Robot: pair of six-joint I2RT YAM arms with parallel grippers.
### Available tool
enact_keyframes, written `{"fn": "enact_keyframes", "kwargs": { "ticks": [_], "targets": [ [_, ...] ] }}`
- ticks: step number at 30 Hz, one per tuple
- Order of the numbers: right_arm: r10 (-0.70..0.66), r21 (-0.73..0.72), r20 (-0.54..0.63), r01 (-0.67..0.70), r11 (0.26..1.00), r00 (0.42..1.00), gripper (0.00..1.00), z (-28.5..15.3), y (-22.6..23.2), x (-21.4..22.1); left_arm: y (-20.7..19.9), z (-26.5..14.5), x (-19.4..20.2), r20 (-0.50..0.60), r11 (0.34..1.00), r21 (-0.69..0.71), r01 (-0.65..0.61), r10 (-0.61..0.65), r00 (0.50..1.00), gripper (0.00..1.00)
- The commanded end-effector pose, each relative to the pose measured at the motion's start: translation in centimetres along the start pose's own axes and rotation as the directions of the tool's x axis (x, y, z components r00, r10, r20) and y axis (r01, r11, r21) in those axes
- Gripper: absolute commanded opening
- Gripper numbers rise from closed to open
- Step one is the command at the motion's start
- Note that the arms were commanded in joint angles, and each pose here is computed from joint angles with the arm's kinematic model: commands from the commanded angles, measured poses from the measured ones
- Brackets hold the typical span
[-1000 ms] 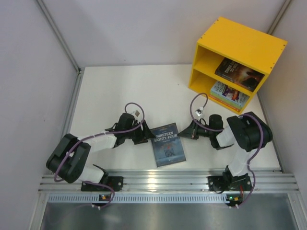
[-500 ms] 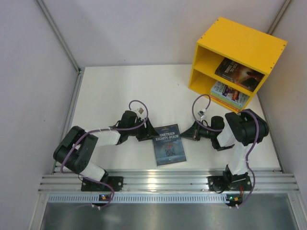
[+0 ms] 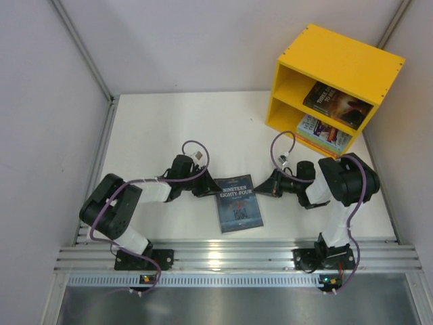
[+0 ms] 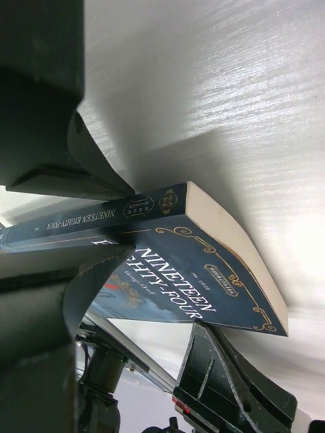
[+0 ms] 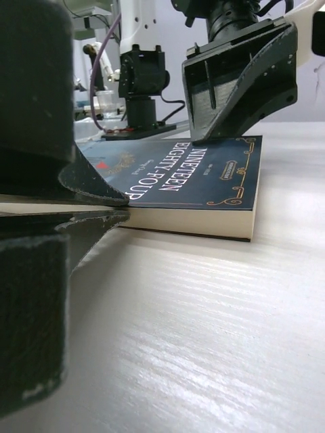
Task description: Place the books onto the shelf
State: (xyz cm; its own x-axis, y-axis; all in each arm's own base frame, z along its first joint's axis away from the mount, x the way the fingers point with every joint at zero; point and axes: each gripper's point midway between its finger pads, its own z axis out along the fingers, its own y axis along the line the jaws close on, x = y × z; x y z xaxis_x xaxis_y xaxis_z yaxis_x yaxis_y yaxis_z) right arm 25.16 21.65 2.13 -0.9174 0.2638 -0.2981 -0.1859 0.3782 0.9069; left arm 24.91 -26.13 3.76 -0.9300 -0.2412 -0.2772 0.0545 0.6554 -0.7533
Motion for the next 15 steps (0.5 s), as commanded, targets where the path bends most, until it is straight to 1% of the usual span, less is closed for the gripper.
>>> {"fn": "enact_keyframes", "kwargs": {
  "ticks": [1,3,4,5,6,7,8,9,10,11,12,13,14,15],
  "targets": [
    [-0.013,0.115,0.025,0.011,0.993,1.000,0.00,0.2,-2.4,-1.1,-2.7,0.4,-0.5,-0.010,0.992,0.126,-0.031,0.032,0.999,0.34],
    [-0.043,0.143,0.045,0.036,0.989,0.998,0.05,0.3,-2.1,-2.2,-3.0,0.9,-0.4,-0.039,0.990,0.140,-0.017,0.023,0.999,0.23],
    [-0.047,0.216,0.031,0.039,0.976,0.998,0.17,0.4,-2.4,-2.7,-4.5,0.8,-0.6,-0.050,0.978,0.210,0.009,0.001,0.999,0.08],
    [-0.087,0.208,0.036,0.077,0.975,0.996,0.17,0.3,-1.9,-3.1,-4.4,0.8,-0.5,-0.051,0.978,0.210,0.010,0.000,0.999,0.08],
    [-0.045,0.271,0.002,0.042,0.962,0.999,0.24,-0.2,-2.7,-2.3,-5.2,0.7,-0.9,-0.044,0.971,0.238,0.031,-0.021,0.999,0.03],
    [-0.073,0.298,0.001,0.069,0.952,0.997,0.40,0.0,-2.3,-3.2,-5.6,0.7,-0.9,-0.049,0.966,0.253,0.042,-0.030,0.998,0.00],
    [-0.138,0.354,0.019,0.123,0.927,0.990,0.48,-0.5,-2.2,-4.5,-6.0,0.5,-1.2,-0.044,0.962,0.266,0.052,-0.042,0.998,0.00],
    [-0.104,0.422,-0.013,0.099,0.901,0.995,0.57,-1.4,-2.7,-3.7,-6.4,0.4,-1.4,-0.046,0.958,0.272,0.090,-0.081,0.996,0.00],
    [-0.157,0.504,0.019,0.126,0.855,0.987,0.68,-1.9,-2.8,-5.3,-7.0,0.0,-1.9,-0.028,0.955,0.282,0.098,-0.094,0.995,0.00],
    [-0.230,0.542,0.043,0.171,0.823,0.972,0.73,-2.7,-1.3,-6.7,-7.1,0.0,-2.5,-0.006,0.953,0.268,0.139,-0.143,0.990,0.00],
    [-0.238,0.616,0.014,0.179,0.767,0.971,0.76,-3.7,-1.5,-6.0,-7.2,-0.1,-3.0,0.014,0.953,0.258,0.162,-0.171,0.985,0.00],
    [-0.365,0.701,0.008,0.255,0.666,0.931,0.80,-3.9,-0.3,-7.4,-7.1,-0.4,-3.2,0.024,0.953,0.232,0.194,-0.205,0.978,0.00],
    [-0.449,0.726,0.023,0.294,0.622,0.893,0.81,-4.3,1.8,-8.3,-7.4,-0.5,-4.3,0.059,0.946,0.223,0.233,-0.252,0.966,0.00],
    [-0.516,0.718,-0.023,0.373,0.588,0.857,0.80,-3.0,4.3,-7.0,-7.7,-0.8,-4.5,0.068,0.941,0.224,0.252,-0.273,0.959,0.00]
  ]
}}
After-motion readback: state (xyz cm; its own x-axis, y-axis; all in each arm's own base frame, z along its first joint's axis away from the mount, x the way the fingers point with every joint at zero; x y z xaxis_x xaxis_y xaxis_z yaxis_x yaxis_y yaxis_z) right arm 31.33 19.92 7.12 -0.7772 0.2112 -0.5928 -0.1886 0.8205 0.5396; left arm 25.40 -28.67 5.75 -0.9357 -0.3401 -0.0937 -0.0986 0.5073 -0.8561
